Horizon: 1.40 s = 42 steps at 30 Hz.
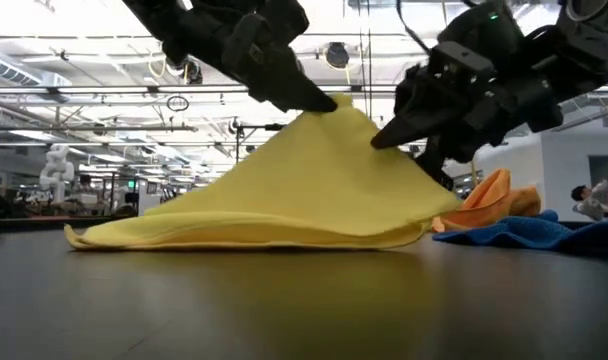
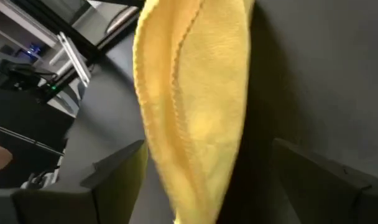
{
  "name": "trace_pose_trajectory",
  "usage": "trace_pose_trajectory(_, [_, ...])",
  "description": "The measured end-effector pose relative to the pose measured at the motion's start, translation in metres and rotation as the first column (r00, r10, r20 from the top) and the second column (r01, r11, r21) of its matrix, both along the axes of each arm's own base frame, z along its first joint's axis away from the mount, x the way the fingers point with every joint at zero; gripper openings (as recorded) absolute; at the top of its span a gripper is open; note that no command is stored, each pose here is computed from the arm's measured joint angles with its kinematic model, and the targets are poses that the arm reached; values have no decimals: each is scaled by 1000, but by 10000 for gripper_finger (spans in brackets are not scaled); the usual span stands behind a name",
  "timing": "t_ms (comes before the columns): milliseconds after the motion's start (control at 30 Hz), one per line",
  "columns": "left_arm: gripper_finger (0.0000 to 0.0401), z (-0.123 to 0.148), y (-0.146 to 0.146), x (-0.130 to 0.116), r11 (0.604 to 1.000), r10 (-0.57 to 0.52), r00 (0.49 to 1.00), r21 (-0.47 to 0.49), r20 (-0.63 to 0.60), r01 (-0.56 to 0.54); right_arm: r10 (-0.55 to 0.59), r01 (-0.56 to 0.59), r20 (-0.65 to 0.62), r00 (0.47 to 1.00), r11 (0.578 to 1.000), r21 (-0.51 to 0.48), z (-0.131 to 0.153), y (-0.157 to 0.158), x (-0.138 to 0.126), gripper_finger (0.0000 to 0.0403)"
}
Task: Fold microfiber towels
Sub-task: Fold the yellow microfiber cloth
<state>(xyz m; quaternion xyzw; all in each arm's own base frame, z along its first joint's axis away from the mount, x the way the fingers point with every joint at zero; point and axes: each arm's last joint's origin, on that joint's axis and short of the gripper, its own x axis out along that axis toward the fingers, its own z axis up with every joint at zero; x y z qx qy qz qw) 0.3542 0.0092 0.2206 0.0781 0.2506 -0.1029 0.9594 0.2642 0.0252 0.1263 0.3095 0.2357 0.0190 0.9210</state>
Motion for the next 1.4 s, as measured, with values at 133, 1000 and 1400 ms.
trace_pose_trajectory(133, [2, 6, 0, -2, 1000, 26, 1000, 15, 13, -26, 1, 0, -42, 999, 1000, 11, -10, 2, 3, 327])
trace_pose_trajectory(1000, [2, 9, 1, -16, 991, 134, 986, 1, -95, -135, 75, -65, -162, 984, 996, 67, -11, 22, -8, 6])
trace_pose_trajectory(1400, [1, 11, -13, -16, 986, 153, 983, -52, -97, -158, 68, -59, -224, 972, 997, 47, 42, 15, -50, 1])
